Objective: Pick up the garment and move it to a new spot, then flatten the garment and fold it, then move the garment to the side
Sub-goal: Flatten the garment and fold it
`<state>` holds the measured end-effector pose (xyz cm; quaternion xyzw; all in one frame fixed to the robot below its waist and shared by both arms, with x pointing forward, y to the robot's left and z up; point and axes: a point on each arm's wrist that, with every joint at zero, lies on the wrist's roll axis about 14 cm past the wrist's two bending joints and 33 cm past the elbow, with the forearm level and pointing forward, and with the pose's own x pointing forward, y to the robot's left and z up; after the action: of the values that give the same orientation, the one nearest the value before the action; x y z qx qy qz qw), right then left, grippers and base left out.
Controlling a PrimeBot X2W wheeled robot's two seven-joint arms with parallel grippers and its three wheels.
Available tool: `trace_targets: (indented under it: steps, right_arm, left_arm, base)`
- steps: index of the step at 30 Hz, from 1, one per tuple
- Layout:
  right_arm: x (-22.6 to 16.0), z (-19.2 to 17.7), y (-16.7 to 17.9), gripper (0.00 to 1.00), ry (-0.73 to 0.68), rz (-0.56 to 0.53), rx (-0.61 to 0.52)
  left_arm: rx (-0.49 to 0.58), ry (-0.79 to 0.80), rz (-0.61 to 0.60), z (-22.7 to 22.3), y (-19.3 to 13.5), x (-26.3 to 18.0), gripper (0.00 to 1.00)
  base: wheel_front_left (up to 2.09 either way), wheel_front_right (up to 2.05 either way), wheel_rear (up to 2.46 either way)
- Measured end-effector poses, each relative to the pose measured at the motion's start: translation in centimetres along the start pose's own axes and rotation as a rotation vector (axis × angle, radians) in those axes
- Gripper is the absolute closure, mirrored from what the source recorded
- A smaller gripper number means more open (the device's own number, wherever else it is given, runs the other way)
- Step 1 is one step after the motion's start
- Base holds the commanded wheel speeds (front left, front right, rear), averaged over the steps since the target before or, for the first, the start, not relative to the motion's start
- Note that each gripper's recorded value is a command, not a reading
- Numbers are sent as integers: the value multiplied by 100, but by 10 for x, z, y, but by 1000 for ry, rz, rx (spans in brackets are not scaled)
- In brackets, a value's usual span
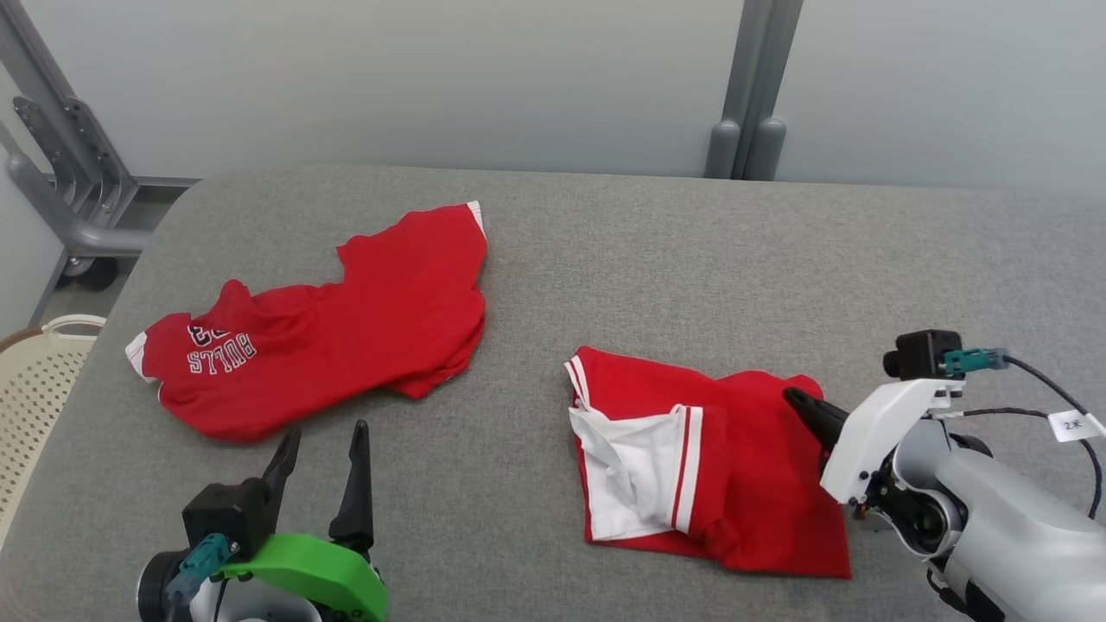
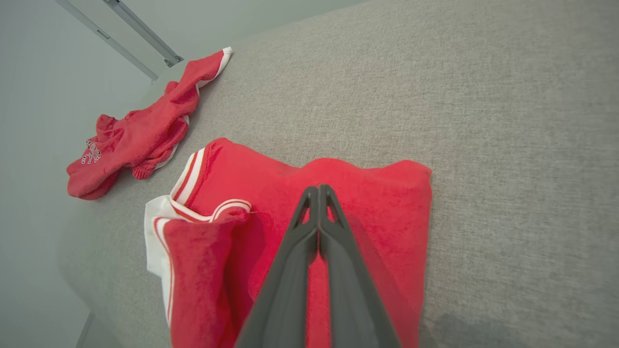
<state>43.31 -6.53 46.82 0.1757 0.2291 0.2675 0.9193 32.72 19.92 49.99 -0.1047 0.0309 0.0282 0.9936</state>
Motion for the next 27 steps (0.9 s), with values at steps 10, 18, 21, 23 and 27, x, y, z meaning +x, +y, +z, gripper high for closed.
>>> trace_targets:
  steps: [10, 18, 21, 23, 27]
  right_arm:
    - [25, -39, 27, 100, 162, 25, -28]
    - [38, -65, 71, 100, 228, 123, -11]
    - [39, -80, 94, 100, 254, 175, 10]
    - [37, -91, 110, 100, 274, 212, 29]
    - [29, -116, 144, 100, 344, 292, 66]
  left_arm:
    - [-11, 0, 39, 0, 12, -8, 0]
    - [-17, -3, 75, 0, 23, -15, 0]
    - [-18, -7, 84, 1, 25, -17, 0]
    - [-19, -9, 88, 2, 26, -18, 0]
    - [-19, -11, 91, 2, 27, -18, 0]
  base:
    - [0, 0, 0]
    - [0, 0, 0]
    - [0, 0, 0]
    - [0, 0, 0]
    - [0, 0, 0]
